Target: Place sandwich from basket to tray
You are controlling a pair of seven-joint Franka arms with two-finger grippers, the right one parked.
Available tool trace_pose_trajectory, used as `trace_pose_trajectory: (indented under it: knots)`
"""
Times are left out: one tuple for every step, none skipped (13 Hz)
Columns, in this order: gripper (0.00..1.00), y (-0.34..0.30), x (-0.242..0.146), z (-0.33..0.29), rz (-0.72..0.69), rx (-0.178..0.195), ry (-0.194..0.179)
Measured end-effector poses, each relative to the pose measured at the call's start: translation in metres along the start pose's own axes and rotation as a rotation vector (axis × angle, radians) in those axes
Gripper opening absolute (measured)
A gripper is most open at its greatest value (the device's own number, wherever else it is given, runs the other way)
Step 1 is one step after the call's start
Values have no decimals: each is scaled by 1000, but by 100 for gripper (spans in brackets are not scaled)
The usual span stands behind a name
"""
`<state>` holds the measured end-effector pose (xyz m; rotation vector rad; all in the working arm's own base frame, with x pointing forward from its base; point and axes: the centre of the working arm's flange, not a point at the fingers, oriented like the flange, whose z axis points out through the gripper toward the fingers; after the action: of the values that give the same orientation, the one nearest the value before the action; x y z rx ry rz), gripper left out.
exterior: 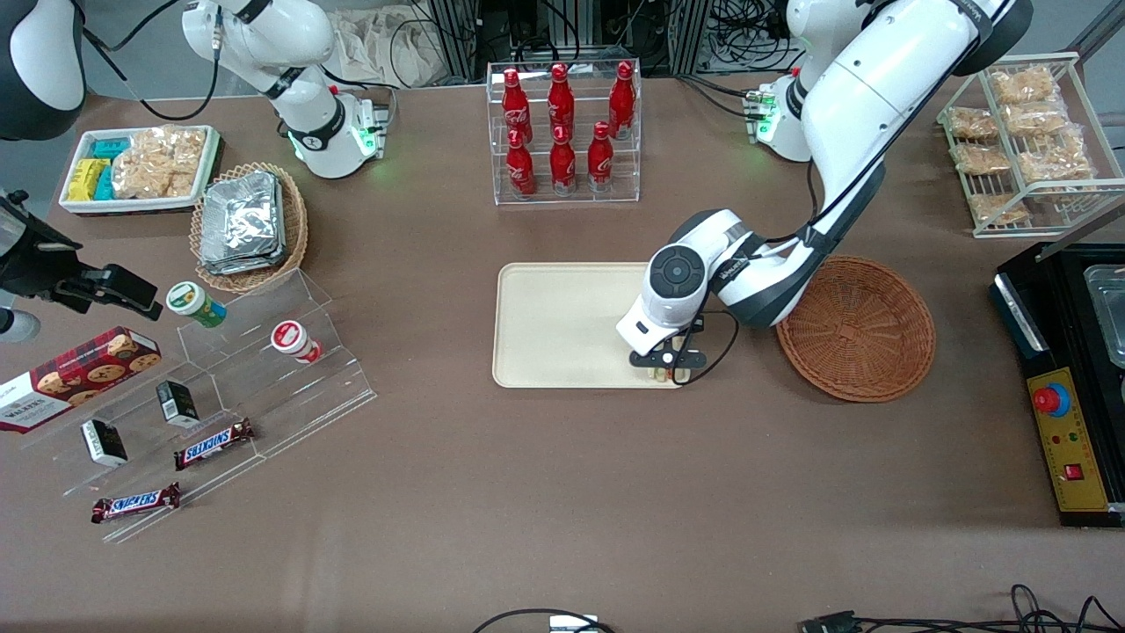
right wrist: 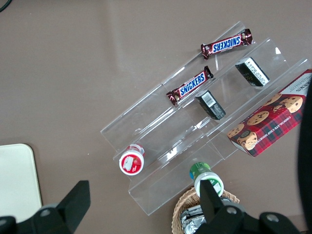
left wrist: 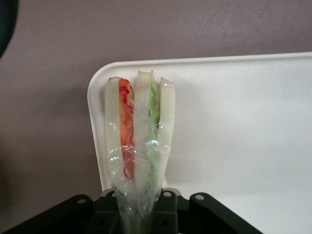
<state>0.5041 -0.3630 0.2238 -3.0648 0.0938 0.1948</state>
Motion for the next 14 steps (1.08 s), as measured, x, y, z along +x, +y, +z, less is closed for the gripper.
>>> trace_pose_trajectory:
  knots:
    - [21, 0, 0, 0, -4, 0, 0]
    - [29, 0, 0, 0, -10, 0, 0]
    - [40, 1, 0, 0, -18, -1, 0]
    - [48, 1, 0, -1, -24, -2, 2]
    - [59, 2, 0, -3, -28, -3, 4]
    - [68, 2, 1, -5, -31, -3, 6]
    - [79, 2, 1, -8, -34, -3, 10]
    - [91, 4, 0, -13, -35, -6, 13]
    - [100, 6, -1, -22, -42, -8, 13]
    - [100, 6, -1, -35, -57, -10, 8]
    - [100, 5, -1, -56, -77, -9, 4]
    - [100, 0, 0, -83, -100, -5, 10]
    - [100, -6, -1, -118, -127, -8, 24]
    - [100, -15, -4, -156, -158, -18, 41]
